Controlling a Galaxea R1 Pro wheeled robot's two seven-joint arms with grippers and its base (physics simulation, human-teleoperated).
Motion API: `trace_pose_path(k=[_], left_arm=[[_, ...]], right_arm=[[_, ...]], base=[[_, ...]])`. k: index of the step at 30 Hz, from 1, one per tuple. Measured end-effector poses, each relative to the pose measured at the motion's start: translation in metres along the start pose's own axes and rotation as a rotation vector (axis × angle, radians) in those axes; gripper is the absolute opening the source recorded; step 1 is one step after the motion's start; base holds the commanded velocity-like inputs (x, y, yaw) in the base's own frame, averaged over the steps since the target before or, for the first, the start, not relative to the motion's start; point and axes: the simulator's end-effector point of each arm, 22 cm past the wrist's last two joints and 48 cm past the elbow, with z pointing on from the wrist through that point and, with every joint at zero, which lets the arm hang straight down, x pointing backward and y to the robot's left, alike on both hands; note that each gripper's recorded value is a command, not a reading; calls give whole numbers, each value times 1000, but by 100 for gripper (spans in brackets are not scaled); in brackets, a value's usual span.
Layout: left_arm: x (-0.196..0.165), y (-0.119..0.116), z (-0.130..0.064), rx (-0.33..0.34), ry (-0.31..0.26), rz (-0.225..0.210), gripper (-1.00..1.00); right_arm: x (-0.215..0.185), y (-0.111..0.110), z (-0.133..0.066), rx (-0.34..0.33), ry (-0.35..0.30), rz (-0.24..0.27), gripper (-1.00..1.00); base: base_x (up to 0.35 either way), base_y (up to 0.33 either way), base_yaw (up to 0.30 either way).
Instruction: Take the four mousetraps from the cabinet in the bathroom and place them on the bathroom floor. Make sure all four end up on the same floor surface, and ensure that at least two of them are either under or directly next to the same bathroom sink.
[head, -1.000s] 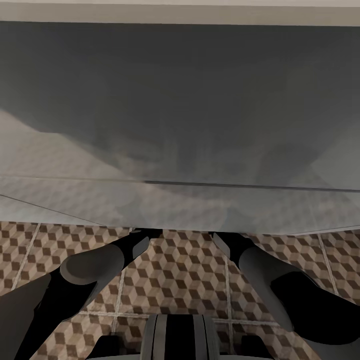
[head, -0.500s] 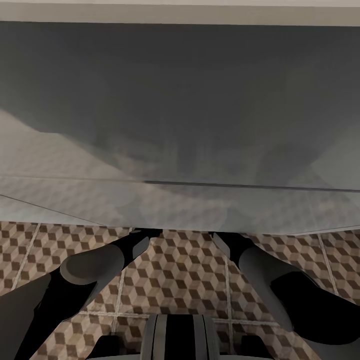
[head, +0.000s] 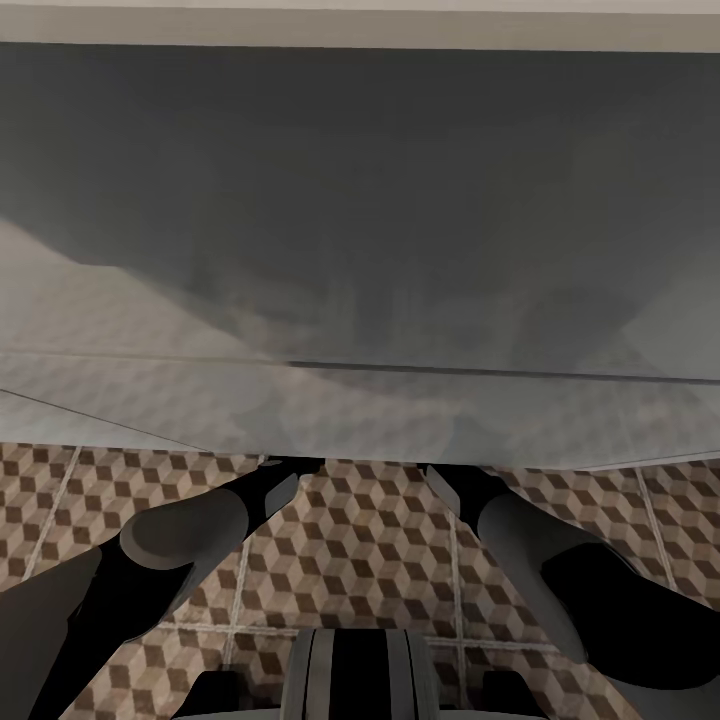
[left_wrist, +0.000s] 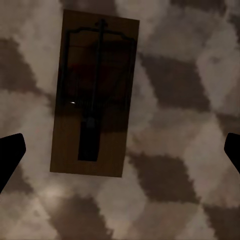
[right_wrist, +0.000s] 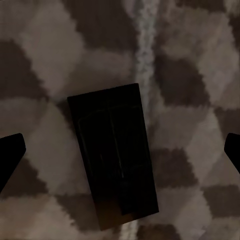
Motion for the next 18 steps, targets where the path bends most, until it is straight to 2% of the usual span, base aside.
trace_pose_path(k=[8,12,18], left_arm=[[0,0,0,0,0,0,100],[0,0,0,0,0,1,100],[0,0,0,0,0,1,100]], right_arm=[[-12,-1,-1,2,-17,-2,100],[-37,-3,-5,5,-50,-1,100],[-36,-3,-5,5,-50,0,100]], base=[[-71,0,0],[-257,0,0],[-312,1,0]])
